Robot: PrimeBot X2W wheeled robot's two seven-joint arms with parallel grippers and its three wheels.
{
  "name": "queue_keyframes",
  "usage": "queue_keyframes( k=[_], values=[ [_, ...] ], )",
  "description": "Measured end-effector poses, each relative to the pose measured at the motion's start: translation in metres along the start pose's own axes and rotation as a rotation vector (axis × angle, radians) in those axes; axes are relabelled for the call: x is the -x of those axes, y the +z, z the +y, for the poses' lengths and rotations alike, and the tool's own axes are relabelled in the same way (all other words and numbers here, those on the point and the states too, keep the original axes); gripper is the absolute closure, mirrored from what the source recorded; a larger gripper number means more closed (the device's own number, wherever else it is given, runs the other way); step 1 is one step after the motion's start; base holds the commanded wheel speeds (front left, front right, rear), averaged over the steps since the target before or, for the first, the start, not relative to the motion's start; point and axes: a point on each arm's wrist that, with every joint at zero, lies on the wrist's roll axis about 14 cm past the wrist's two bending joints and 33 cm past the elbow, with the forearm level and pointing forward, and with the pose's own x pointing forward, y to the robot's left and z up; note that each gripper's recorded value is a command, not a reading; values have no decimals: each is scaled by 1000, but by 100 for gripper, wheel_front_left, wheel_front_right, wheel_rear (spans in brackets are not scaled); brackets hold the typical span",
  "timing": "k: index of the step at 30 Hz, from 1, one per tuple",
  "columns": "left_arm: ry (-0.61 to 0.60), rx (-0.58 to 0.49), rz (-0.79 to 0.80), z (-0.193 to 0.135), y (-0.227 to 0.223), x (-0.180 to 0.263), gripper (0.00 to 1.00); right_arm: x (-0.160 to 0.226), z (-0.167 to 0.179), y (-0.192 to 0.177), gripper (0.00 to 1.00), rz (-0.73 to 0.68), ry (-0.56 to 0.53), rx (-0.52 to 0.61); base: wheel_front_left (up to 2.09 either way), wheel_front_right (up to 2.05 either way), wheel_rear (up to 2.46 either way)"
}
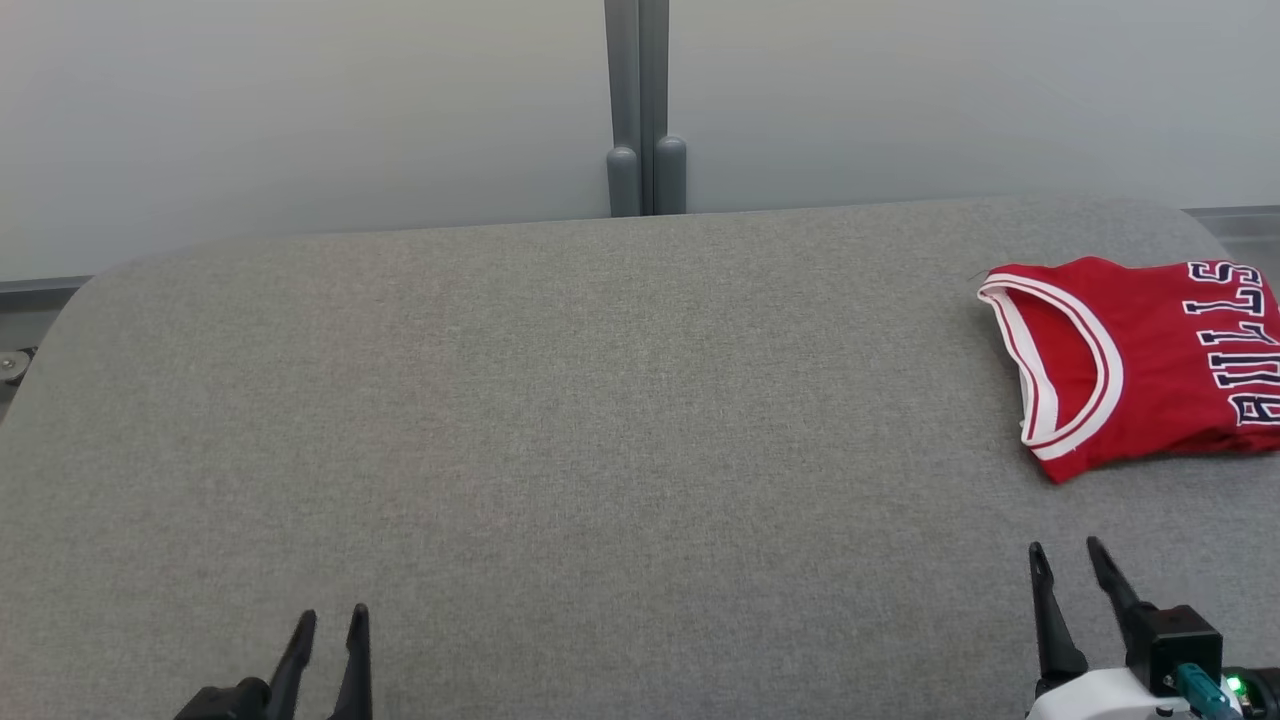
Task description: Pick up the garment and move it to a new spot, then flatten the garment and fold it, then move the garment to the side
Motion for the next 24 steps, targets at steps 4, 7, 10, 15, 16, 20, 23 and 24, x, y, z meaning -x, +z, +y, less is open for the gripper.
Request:
queue_keyframes(
  k=[4, 7, 10, 15, 16, 20, 23, 24],
  values=[
    [12, 9, 45, 1, -15, 6, 100, 5, 3, -15, 100, 47, 0, -14, 0, 0, 0],
    [25, 47, 63, 3, -20, 7, 100, 7, 1, -22, 100, 79, -15, -55, 0, 0, 0],
    [47, 117, 69, 5, -20, 6, 100, 6, -4, -24, 100, 89, -43, -140, 0, 0, 0],
    [68, 201, 62, 8, -17, 3, 100, 4, -6, -23, 100, 88, -68, -246, 0, 0, 0],
    [71, 221, 61, 8, -16, 2, 100, 3, -7, -22, 100, 85, -72, -264, 0, 0, 0],
    [84, 285, 55, 9, -13, -1, 100, 0, -8, -20, 100, 79, -86, -344, 0, 0, 0],
    [91, 329, 44, 10, -9, -4, 100, -1, -9, -19, 100, 79, -97, -401, 0, 0, 0],
    [93, 347, 42, 11, -8, -5, 100, -2, -10, -19, 100, 79, -100, -420, 0, 0, 0]
  ],
)
